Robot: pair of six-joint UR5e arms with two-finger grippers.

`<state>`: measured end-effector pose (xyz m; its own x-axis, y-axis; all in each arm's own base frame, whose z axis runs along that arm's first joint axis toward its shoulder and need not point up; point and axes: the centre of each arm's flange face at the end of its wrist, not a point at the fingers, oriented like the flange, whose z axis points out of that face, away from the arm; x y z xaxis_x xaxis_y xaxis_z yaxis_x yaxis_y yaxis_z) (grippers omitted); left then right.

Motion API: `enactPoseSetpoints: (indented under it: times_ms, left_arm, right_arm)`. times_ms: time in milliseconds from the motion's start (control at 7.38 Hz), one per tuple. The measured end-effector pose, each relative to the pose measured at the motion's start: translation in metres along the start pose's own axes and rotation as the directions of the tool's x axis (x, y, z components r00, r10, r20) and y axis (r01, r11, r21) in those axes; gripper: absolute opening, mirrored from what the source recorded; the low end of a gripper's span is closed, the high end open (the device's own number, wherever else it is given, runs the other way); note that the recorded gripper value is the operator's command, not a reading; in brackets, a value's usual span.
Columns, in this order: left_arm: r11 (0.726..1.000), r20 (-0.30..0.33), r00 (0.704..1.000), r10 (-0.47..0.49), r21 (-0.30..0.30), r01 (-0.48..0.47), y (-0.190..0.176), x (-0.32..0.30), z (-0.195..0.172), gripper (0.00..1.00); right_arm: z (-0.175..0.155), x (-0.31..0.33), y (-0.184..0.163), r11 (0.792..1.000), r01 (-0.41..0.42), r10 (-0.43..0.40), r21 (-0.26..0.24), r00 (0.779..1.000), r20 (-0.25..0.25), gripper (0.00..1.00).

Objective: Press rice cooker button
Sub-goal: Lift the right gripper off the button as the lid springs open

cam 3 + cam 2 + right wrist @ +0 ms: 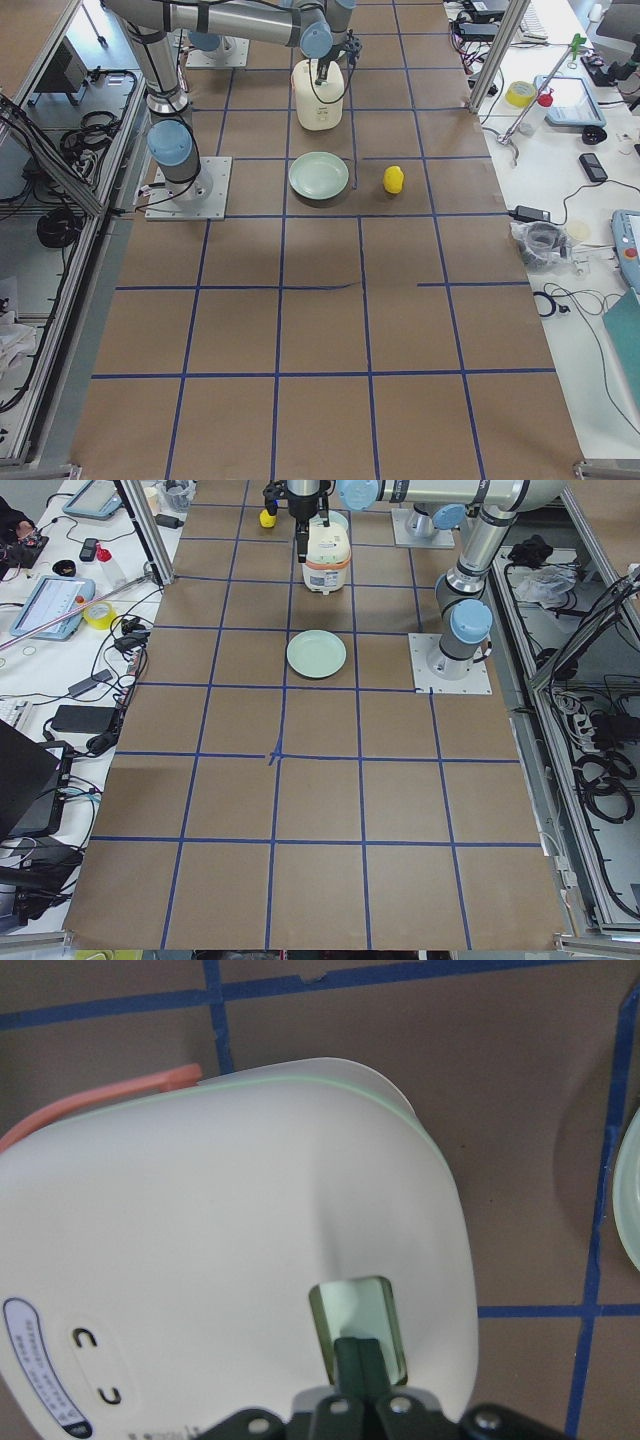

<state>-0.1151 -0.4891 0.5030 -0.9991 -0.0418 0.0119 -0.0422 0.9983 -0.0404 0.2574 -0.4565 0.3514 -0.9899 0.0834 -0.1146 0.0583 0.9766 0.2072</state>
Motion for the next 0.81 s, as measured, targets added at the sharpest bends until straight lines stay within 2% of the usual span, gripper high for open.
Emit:
enactPoseSetpoints:
  times_ms: [136,407,542,814]
  left_arm:
    - [1.000,0.000,1.000,0.000,0.000,0.000,0.000,0.000,0.000,1.00]
    - [1.000,0.000,1.000,0.000,0.000,0.000,0.000,0.000,0.000,1.00]
    - [1.000,0.000,1.000,0.000,0.000,0.000,0.000,0.000,0.000,1.00]
    - [1.000,0.000,1.000,-0.001,0.000,0.001,0.000,0.000,0.000,1.00]
  right_arm:
    - [-0.001,0.000,0.000,1.000,-0.002,0.002,0.002,1.000,0.000,0.07]
    - [-0.023,-0.005,-0.002,0.998,-0.051,0.050,0.048,0.999,0.018,0.86]
    - [-0.045,-0.010,-0.005,0.992,-0.095,0.092,0.085,0.995,0.036,1.00]
    - [-0.092,-0.017,-0.008,0.970,-0.191,0.182,0.152,0.981,0.069,1.00]
